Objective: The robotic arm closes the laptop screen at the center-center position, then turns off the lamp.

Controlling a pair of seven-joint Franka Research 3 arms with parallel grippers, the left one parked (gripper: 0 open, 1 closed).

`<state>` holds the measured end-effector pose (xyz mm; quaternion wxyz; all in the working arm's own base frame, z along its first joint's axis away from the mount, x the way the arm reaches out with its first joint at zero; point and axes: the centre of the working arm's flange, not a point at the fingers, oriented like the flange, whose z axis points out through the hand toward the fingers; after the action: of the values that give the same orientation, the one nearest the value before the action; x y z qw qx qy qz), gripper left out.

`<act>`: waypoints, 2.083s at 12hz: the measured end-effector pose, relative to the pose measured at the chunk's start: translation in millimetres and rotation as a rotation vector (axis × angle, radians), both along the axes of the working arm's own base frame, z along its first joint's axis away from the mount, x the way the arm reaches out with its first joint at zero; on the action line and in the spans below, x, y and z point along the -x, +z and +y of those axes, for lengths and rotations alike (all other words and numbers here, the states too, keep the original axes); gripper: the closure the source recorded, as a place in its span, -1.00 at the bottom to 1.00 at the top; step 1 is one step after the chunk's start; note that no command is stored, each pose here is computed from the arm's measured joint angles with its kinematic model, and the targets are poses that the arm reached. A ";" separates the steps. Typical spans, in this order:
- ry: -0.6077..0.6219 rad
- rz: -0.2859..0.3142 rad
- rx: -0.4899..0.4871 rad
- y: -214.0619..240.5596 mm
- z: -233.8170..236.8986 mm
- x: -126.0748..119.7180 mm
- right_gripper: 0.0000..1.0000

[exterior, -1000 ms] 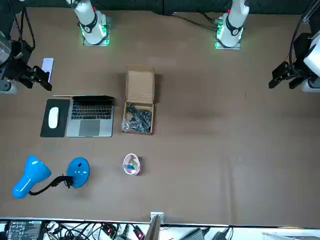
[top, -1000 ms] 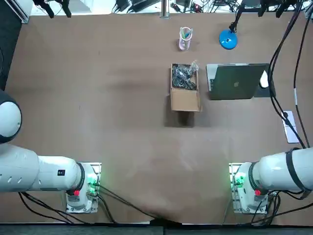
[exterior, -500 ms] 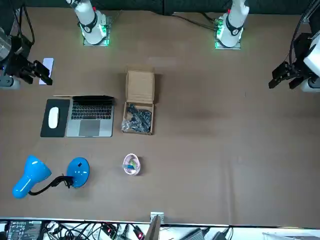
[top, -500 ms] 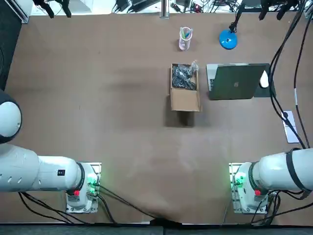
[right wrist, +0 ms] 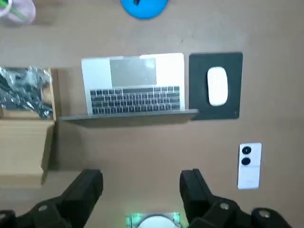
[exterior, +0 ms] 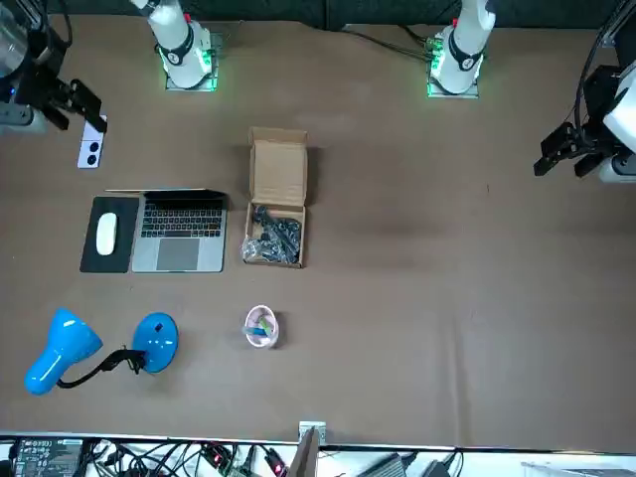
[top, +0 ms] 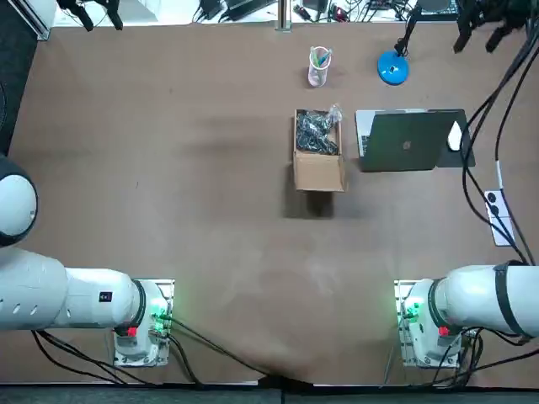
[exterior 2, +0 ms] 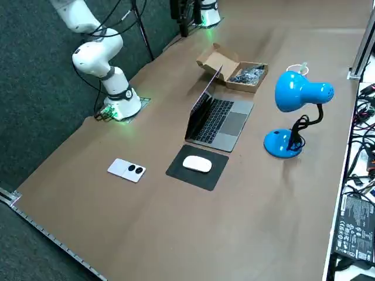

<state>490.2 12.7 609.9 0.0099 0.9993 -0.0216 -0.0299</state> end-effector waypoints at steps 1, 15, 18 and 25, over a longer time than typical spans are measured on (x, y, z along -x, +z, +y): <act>0.000 0.007 0.001 -3.0 -0.1 12.2 -1.00; 0.037 -0.011 -0.009 -84.8 17.1 79.7 0.83; 0.040 -0.031 -0.010 -123.3 18.5 80.4 0.96; 0.040 -0.062 -0.012 -198.0 17.8 78.7 0.96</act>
<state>411.5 30.5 411.9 0.0036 1.0000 -0.0020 0.0012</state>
